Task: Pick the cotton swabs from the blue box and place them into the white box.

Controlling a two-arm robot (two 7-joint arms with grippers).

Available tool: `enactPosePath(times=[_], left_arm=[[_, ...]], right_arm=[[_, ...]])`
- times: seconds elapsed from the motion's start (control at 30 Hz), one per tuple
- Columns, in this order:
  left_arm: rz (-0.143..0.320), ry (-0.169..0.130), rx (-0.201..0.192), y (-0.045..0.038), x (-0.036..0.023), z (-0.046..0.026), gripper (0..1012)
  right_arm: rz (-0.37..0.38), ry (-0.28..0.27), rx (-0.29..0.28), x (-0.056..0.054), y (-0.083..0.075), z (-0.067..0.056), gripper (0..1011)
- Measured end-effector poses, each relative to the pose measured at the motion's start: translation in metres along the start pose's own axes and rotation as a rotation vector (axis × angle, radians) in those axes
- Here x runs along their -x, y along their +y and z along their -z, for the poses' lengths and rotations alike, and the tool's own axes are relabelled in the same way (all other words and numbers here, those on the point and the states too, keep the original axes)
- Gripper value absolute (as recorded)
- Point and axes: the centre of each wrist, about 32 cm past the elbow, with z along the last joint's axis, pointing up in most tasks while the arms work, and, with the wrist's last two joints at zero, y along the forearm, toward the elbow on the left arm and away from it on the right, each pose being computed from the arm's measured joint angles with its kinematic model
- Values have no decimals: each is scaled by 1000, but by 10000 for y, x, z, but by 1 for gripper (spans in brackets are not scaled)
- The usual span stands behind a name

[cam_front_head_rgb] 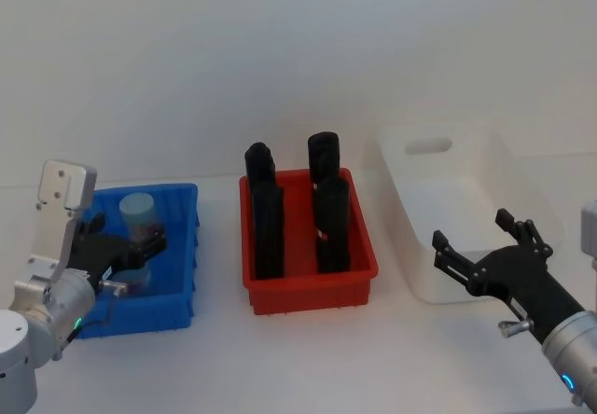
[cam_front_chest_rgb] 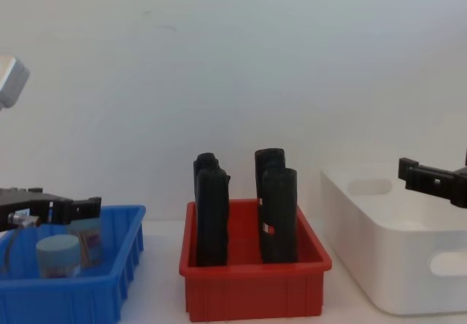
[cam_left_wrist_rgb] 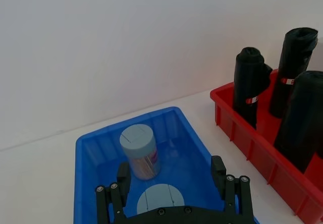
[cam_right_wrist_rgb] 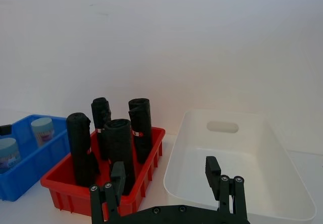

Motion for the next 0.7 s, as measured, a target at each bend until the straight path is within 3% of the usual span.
enactPosePath(times=[0.17,0.7], left_arm=[[-6,12,-40,-31,-63,35,1004],[-9,36,-105,-97,-150,136,1004]], right_arm=[[0,0,0,0,0,0,1001],[0,0,0,0,0,0,1001]])
